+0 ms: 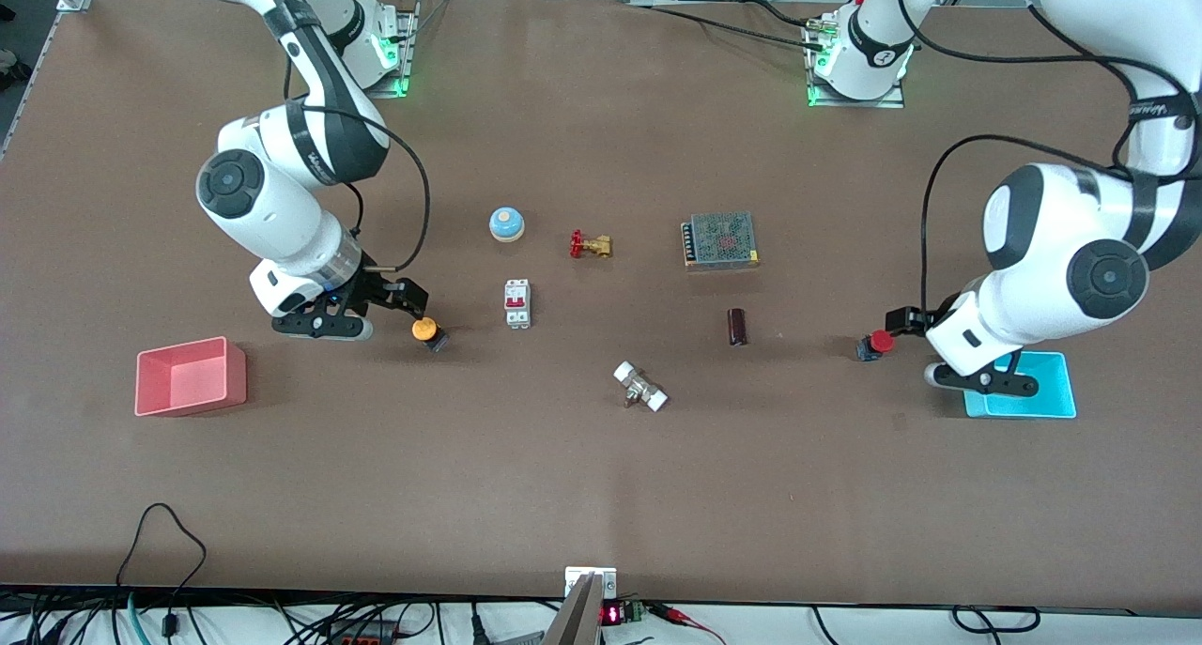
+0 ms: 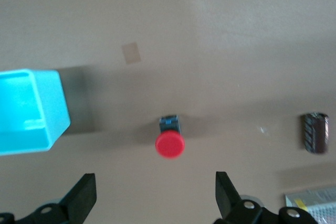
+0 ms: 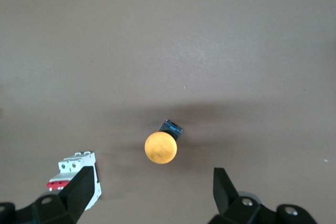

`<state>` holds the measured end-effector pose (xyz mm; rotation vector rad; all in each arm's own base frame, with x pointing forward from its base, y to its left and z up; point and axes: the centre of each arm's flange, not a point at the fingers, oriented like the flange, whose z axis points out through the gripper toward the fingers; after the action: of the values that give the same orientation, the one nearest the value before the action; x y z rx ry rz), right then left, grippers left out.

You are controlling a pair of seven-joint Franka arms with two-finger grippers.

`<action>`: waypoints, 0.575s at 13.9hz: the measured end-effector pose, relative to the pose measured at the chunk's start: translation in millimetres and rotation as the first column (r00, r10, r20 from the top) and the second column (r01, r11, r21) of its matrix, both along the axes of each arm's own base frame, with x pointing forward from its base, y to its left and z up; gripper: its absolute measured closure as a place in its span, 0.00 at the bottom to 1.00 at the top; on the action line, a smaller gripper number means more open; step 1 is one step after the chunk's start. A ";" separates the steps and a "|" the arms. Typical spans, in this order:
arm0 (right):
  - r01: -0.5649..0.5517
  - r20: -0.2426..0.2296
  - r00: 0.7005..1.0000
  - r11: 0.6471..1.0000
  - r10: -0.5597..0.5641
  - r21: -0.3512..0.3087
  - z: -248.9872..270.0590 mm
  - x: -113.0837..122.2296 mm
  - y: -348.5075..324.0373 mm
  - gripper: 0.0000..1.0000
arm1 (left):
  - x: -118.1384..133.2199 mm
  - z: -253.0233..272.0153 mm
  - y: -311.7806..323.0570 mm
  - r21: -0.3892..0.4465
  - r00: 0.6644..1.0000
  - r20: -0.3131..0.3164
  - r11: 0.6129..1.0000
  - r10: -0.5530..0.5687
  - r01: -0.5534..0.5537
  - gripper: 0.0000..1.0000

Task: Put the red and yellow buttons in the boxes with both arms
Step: 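Lower the right gripper onto the yellow button while the left gripper grasps the red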

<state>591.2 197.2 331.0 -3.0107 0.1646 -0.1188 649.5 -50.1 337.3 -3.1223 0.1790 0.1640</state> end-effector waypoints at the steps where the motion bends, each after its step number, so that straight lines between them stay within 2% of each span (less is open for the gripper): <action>1: -0.002 0.000 1.000 1.000 0.002 -0.004 -5.8 1.0 0.0 0.00 | 0.6 -15.4 -0.4 -0.004 1.000 0.026 1.000 -0.001 0.001 0.00; 4: -0.057 0.005 0.998 0.997 0.058 -0.057 -22.4 2.1 -0.2 0.00 | -12.0 -71.2 -0.9 -0.016 0.995 0.098 1.000 -0.002 0.004 0.00; 8: -0.076 0.015 0.997 0.996 0.077 -0.052 -52.6 4.5 6.3 0.00 | -32.7 -125.7 2.7 -0.020 0.994 0.109 1.000 0.001 0.001 0.00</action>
<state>595.7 203.4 278.4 -3.0613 0.0453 -0.1434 616.8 -47.4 211.5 -3.1402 0.1800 -0.0088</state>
